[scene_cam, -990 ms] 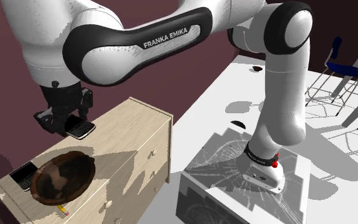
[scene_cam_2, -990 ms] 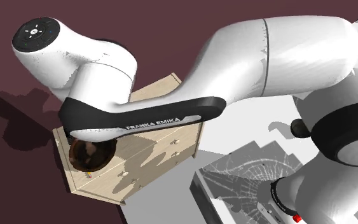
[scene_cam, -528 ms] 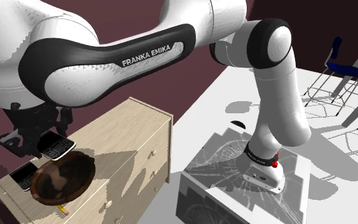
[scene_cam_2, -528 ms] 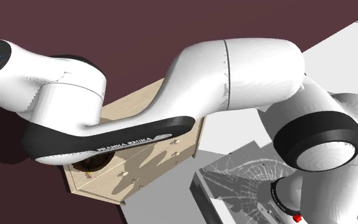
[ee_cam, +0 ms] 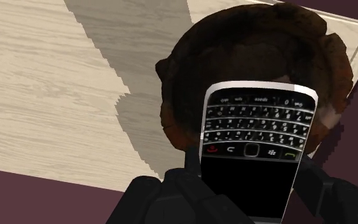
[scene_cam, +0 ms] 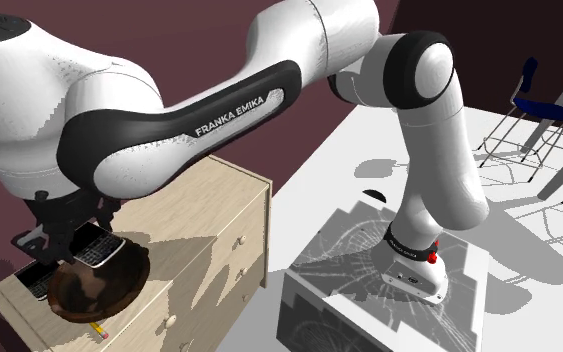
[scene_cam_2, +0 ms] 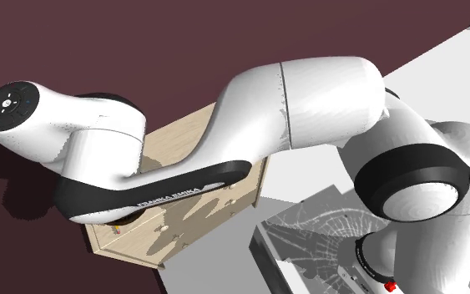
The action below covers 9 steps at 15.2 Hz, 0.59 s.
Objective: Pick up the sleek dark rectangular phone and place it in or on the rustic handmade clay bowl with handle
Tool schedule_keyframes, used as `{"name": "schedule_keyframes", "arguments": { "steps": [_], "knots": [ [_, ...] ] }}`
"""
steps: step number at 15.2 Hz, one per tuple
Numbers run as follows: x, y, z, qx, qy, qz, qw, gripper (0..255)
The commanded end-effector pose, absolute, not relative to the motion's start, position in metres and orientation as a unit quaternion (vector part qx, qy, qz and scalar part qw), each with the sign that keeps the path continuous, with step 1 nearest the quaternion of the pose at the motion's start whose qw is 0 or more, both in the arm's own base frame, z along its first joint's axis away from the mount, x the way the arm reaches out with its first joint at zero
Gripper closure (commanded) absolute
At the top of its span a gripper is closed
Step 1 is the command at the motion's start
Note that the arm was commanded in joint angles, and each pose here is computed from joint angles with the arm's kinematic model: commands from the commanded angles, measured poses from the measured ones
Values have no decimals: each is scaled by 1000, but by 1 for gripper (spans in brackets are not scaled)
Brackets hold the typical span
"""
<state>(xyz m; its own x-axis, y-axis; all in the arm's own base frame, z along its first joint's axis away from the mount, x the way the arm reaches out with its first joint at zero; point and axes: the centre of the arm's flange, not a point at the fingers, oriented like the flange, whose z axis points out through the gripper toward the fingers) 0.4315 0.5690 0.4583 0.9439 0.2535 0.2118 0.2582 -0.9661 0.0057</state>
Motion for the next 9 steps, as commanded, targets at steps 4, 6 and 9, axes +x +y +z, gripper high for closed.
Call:
{"name": "schedule_keyframes", "arguments": {
  "steps": [4,6,9],
  "knots": [
    [431,569,430,-986,-130,-106,11,255],
    [431,569,430,-986,-130,-106,11,255],
    [431,569,430,-986,-130,-106,11,255]
  ]
}}
